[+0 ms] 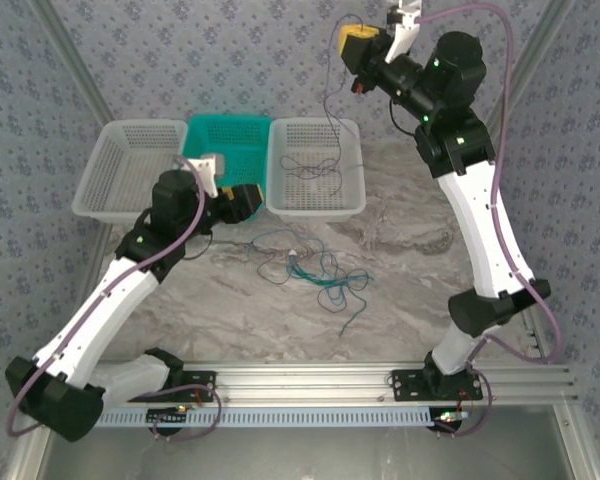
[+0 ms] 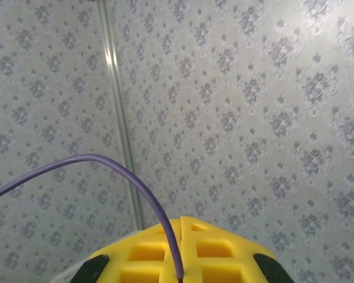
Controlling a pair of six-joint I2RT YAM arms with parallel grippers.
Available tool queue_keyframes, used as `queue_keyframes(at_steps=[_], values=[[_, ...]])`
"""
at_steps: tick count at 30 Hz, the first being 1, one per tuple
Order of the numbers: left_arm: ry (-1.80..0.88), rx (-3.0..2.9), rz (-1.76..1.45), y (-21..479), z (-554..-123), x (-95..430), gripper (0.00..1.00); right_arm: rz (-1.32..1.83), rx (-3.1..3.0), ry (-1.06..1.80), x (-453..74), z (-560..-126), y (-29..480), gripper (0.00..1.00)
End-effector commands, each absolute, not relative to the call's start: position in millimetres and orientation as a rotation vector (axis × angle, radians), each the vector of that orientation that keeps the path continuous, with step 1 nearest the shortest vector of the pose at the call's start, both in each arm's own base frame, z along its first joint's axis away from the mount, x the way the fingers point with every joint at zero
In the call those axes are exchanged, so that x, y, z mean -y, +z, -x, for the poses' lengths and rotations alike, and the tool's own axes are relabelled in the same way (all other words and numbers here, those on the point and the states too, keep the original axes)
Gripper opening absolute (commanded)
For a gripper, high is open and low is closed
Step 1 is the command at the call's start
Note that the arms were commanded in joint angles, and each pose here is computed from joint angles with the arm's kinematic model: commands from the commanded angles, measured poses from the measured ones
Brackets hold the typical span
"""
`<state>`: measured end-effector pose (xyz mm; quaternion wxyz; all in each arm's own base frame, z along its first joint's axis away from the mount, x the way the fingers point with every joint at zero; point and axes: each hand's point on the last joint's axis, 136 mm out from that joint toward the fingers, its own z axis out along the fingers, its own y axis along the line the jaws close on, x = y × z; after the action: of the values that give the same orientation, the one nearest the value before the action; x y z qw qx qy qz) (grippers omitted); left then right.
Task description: Untangle the cables
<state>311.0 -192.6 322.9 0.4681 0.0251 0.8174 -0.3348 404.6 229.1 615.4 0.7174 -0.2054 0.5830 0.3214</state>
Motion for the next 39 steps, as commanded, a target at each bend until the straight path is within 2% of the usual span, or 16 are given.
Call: queue_keyframes(at_steps=[1, 6, 10, 12, 16, 19, 21, 22, 26, 28, 35, 39], values=[[-0.704, -1.974, -0.058, 321, -298, 170, 0.72, 0.397, -1.278, 0.703, -223, -420, 628, 0.00], [-0.660, -1.989, -0.064, 306, -275, 154, 0.73, 0.336, -1.313, 0.674, -224, -463, 612, 0.00], [-0.652, -1.974, -0.035, 301, -264, 143, 0.74, 0.319, -1.425, 0.674, -231, -506, 563, 0.00], [-0.654, -1.971, -0.022, 298, -262, 141, 0.74, 0.325, -1.528, 0.646, -238, -532, 518, 0.00], [-0.642, -1.985, -0.003, 289, -259, 137, 0.75, 0.318, -1.801, 0.539, -243, -580, 393, 0.00], [-0.622, -2.011, 0.003, 282, -256, 133, 0.75, 0.358, -1.965, 0.508, -251, -592, 312, 0.00], [-0.620, -2.018, 0.004, 279, -253, 132, 0.75, 0.413, -2.051, 0.534, -262, -588, 275, 0.00], [-0.619, -2.023, 0.005, 277, -252, 131, 0.76, 0.450, -2.080, 0.561, -270, -583, 263, 0.04], [-0.626, -2.032, 0.022, 273, -251, 130, 0.76, 0.483, -2.161, 0.520, -274, -570, 248, 0.55], [-0.633, -2.036, 0.036, 271, -251, 130, 0.76, 0.432, -2.220, 0.469, -259, -563, 256, 0.72], [-0.652, -2.055, 0.054, 257, -254, 134, 0.76, 0.385, -2.267, 0.645, -227, -513, 320, 0.88], [-0.662, -2.072, 0.040, 254, -256, 138, 0.76, 0.437, -2.262, 0.675, -220, -483, 340, 0.90]])
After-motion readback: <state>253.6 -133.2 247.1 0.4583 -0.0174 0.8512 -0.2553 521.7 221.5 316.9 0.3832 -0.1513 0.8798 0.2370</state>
